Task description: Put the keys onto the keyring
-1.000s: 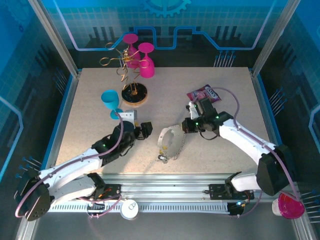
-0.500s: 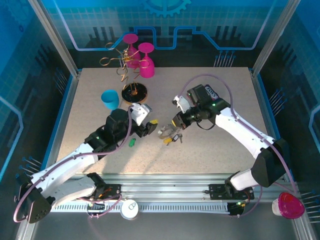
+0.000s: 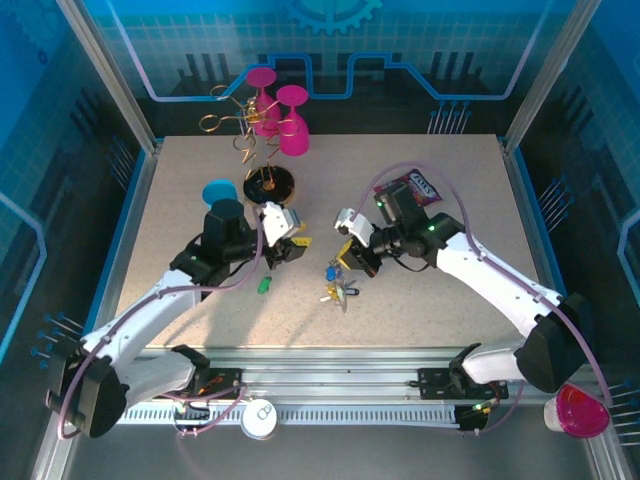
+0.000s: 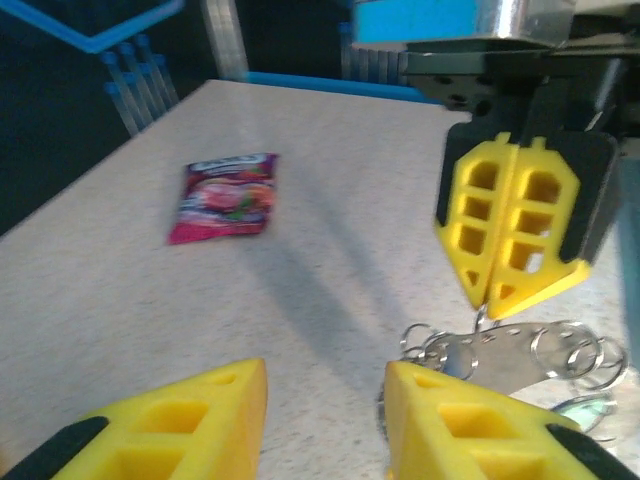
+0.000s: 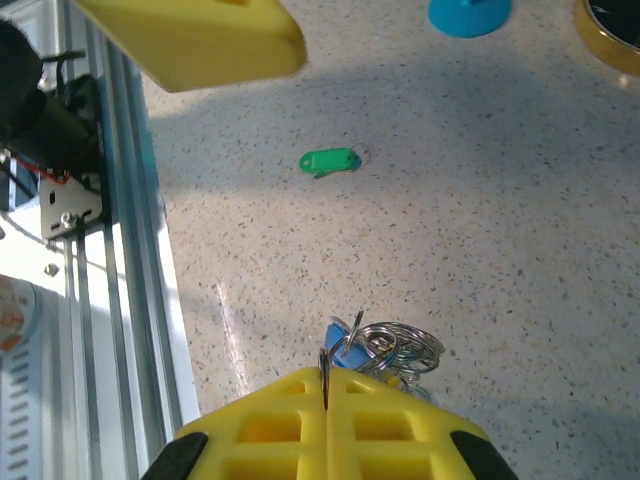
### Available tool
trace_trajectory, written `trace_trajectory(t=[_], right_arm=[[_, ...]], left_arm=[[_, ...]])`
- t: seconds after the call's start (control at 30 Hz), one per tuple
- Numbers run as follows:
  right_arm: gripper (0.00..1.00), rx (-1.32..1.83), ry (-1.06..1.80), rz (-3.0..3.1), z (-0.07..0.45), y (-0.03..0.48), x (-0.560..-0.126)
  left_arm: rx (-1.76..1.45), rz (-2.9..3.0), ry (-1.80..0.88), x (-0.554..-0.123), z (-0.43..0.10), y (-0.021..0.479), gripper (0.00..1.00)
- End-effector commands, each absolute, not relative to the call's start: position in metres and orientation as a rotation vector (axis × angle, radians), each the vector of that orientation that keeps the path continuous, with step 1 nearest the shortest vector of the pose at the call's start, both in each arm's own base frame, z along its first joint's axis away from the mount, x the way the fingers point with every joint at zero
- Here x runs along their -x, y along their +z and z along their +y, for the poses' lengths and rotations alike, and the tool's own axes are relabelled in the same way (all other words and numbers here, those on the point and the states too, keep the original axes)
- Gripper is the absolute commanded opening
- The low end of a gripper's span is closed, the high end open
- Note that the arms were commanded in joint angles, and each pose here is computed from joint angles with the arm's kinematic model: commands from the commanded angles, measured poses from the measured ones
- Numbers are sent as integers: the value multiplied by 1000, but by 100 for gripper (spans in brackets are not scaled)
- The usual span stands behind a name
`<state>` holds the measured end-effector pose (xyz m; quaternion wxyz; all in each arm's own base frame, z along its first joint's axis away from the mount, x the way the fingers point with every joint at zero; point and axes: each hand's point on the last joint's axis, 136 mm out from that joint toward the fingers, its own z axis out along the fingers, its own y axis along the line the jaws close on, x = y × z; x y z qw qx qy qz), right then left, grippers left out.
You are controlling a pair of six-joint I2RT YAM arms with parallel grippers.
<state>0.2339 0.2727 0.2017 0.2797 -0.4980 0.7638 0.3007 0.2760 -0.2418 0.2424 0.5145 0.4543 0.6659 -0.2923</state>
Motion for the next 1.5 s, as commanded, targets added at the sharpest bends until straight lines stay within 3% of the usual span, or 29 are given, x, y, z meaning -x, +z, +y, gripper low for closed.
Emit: trace_trajectory(t=[0.0,0.23,0.43,1.13,1.33,1.47], right_arm=[[0,1450,832,1826,287,220,-227],[0,1581,835,1786,294,209,-217],[0,1632,863,1749,303,206,-214],[0,1649,919,1688,324,206,-204],[0,1638,943,1682,329,206,-204],[0,1627,957,1693,330,204,-203]], left_arm=[[-1250,1413,-918,-242,-260,244,33],[-1361,1335,-1069,-213,-264,225,14],[-1396,1368,-1064,-208,-262,207,23],[-1419,1419,-1107,-215,-268,184,23],[-1405,1411,-1108,-217,-270,184,19],[-1392,1388,-1093,-218,-270,187,11]])
